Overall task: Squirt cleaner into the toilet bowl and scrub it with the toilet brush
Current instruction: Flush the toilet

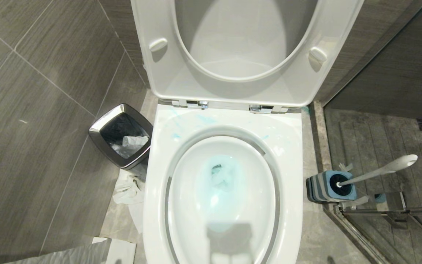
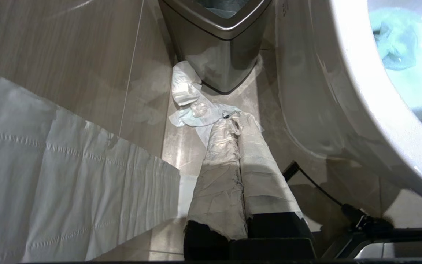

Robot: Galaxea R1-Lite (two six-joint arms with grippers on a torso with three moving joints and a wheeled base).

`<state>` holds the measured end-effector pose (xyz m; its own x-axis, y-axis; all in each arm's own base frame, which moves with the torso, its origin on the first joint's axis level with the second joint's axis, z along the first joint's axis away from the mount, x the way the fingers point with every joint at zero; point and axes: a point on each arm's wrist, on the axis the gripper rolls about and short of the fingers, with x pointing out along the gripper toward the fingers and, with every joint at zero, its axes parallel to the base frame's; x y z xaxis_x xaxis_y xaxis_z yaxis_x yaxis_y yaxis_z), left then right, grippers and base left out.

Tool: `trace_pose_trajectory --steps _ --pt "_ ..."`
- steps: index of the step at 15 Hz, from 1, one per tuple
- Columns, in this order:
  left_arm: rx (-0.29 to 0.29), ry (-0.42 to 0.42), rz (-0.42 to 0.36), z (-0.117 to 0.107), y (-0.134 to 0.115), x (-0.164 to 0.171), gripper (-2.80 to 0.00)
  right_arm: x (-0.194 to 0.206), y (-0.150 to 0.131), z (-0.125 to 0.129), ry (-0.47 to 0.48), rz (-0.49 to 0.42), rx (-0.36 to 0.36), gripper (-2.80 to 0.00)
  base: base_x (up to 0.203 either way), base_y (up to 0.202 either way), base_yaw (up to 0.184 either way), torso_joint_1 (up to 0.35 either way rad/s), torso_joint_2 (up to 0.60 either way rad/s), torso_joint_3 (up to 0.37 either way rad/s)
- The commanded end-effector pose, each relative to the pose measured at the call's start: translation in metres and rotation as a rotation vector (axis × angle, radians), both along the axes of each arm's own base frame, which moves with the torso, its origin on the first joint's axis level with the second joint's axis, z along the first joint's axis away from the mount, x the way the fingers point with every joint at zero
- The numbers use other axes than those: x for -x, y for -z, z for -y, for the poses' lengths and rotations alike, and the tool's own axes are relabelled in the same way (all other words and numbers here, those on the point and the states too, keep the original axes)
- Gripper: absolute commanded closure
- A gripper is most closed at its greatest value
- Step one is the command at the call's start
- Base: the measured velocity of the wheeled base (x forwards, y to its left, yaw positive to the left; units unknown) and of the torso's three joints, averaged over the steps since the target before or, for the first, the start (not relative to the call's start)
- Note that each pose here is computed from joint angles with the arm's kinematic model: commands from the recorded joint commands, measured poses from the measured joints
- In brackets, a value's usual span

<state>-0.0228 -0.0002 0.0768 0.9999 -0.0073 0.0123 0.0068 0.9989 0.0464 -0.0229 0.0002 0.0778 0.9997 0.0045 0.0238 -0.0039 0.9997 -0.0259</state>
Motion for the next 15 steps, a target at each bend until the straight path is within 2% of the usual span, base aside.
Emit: trace_pose_trajectory --steps 1,2,3,6,9,12,14,15 --pt "-0.049 0.017 0.000 0.000 0.001 0.000 0.00 -0.001 0.003 0.000 -0.001 -0.012 0.000 0.00 0.000 0.000 0.000 0.000 0.00 0.000" --pt "-0.103 0.036 0.004 0.001 0.000 0.000 0.00 -0.001 0.003 0.000 0.000 -0.012 0.000 0.00 0.000 0.000 0.000 0.000 0.00 0.000" --pt "-0.124 0.044 0.010 0.001 0.000 0.000 0.00 -0.001 0.003 0.000 0.000 -0.012 0.000 0.00 0.000 0.000 0.000 0.000 0.00 0.000" --pt "-0.114 0.065 0.016 0.001 -0.011 0.001 0.00 -0.001 0.003 0.000 -0.001 -0.012 0.000 0.00 0.000 0.000 0.000 0.000 0.00 0.000" --pt "-0.096 0.091 -0.039 0.002 -0.055 -0.010 0.00 -0.001 0.003 0.000 0.000 -0.012 0.000 0.00 0.000 0.000 0.000 0.000 0.00 0.000" --pt "-0.087 0.137 -0.086 0.003 -0.104 -0.044 0.00 -0.001 0.003 0.000 0.000 -0.012 0.000 0.00 0.000 0.000 0.000 0.000 0.00 0.000" --pt "-0.086 0.154 -0.070 0.003 -0.134 -0.081 0.00 -0.001 0.003 0.000 -0.001 -0.012 0.000 0.00 0.000 0.000 0.000 0.000 0.00 0.000" --pt "-0.088 0.163 -0.034 0.004 -0.150 -0.100 0.00 -0.001 0.003 0.000 0.000 -0.012 0.000 0.00 0.000 0.000 0.000 0.000 0.00 0.000"
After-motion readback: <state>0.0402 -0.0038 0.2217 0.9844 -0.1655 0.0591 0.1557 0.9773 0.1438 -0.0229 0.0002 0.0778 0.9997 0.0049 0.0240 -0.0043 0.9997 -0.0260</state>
